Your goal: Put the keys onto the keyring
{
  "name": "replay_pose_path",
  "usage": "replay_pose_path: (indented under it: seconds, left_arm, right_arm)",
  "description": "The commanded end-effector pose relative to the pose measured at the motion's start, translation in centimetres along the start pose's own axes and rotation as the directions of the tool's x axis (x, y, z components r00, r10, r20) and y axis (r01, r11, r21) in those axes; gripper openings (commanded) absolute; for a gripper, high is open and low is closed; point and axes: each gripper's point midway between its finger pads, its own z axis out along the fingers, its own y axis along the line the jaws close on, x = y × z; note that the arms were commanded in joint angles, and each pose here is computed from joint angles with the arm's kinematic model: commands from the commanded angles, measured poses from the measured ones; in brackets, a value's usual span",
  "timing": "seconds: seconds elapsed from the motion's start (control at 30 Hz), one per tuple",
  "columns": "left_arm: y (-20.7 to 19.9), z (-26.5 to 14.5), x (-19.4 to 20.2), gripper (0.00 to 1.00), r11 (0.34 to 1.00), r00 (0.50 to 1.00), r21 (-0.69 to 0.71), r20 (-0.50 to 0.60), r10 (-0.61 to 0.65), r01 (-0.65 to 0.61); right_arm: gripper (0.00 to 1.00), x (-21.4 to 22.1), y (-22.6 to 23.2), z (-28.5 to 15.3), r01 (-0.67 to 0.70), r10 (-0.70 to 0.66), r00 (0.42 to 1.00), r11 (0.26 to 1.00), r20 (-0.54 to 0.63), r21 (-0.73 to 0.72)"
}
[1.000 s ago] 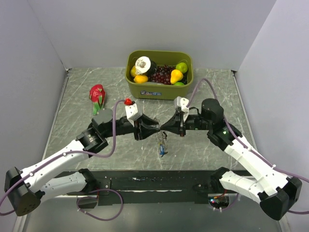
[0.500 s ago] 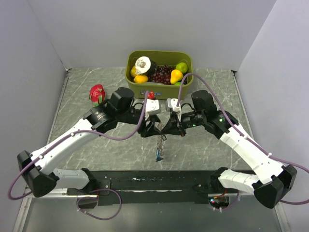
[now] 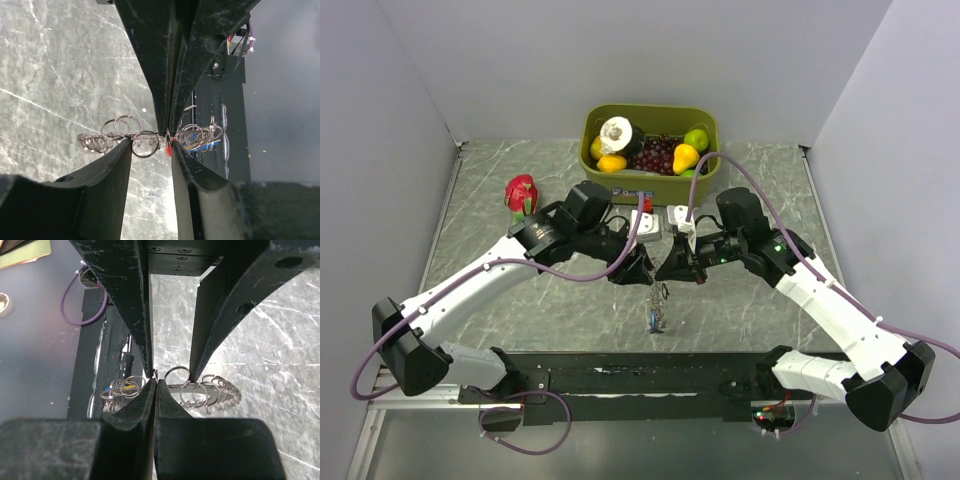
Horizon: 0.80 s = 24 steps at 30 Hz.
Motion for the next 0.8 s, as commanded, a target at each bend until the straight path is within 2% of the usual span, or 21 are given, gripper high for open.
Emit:
replay_pose_path:
  seconds: [0.0, 0.13, 0.3, 0.33, 0.4, 0.43, 0.47, 0.5, 0.67, 0.73, 0.77]
  left_arm:
    - [0.2, 0.1, -1.9, 0.41, 1.0, 0.998, 0.005, 0.054, 0.022, -0.022]
    - [0.8, 0.4, -2.0, 0.47, 1.0, 0.998, -0.014, 0.063, 0.014, -0.014]
    - [1.3, 0.8, -2.2, 0.45, 0.999, 0.997, -0.033, 0.083, -0.002, 0.004]
    - [1.4, 0.9, -2.2, 0.43, 0.999, 0.996, -0.031, 0.084, -0.005, 0.008]
    - [1.5, 1.2, -1.9, 0.27, 1.0, 0.997, -0.026, 0.072, -0.013, 0.015]
    - [1.5, 1.3, -1.7, 0.12, 1.0, 0.998, -0.024, 0.062, -0.018, 0.019]
    - [1.6, 1.4, -1.7, 0.04, 1.0, 0.998, -0.021, 0.056, -0.02, 0.021]
    - [1.7, 1.5, -1.5, 0.01, 0.999, 0.999, -0.021, 0.041, -0.028, 0.029]
    - [2.3, 1.7, -1.2, 0.01, 0.997, 0.998, -0.057, 0.056, -0.041, 0.045]
    - [2.4, 1.2, -2.5, 0.01, 0.996, 0.993, -0.084, 0.117, -0.004, 0.014]
    - [2.3, 1.3, -1.9, 0.01, 0.996, 0.992, -0.086, 0.123, -0.024, 0.035]
  right_arm:
    - [0.0, -2.8, 0.7, -0.4, 0.085, -0.082, 0.994, 0.996, 0.078, -0.033]
    - [0.0, -2.9, 0.7, -0.4, 0.085, -0.082, 0.993, 0.996, 0.082, -0.033]
    - [0.0, -2.8, 0.6, -0.2, 0.076, -0.072, 0.994, 0.996, 0.077, -0.041]
    - [0.0, -2.8, 0.6, -0.2, 0.077, -0.074, 0.994, 0.996, 0.077, -0.041]
    - [0.0, -2.7, 0.6, -0.2, 0.074, -0.071, 0.995, 0.996, 0.076, -0.04]
    - [0.0, -2.7, 0.6, -0.2, 0.076, -0.072, 0.994, 0.996, 0.076, -0.04]
    - [0.0, -2.7, 0.6, -0.1, 0.076, -0.072, 0.994, 0.996, 0.077, -0.041]
    - [0.0, -2.8, 0.6, -0.2, 0.08, -0.077, 0.994, 0.996, 0.08, -0.038]
    - [0.01, -3.1, 0.7, -0.4, 0.087, -0.084, 0.992, 0.996, 0.096, -0.023]
    - [0.09, -3.9, 0.6, -0.6, 0.1, -0.099, 0.987, 0.995, 0.126, 0.0]
    - [0.18, -3.5, 0.6, -0.5, 0.093, -0.092, 0.987, 0.996, 0.128, 0.002]
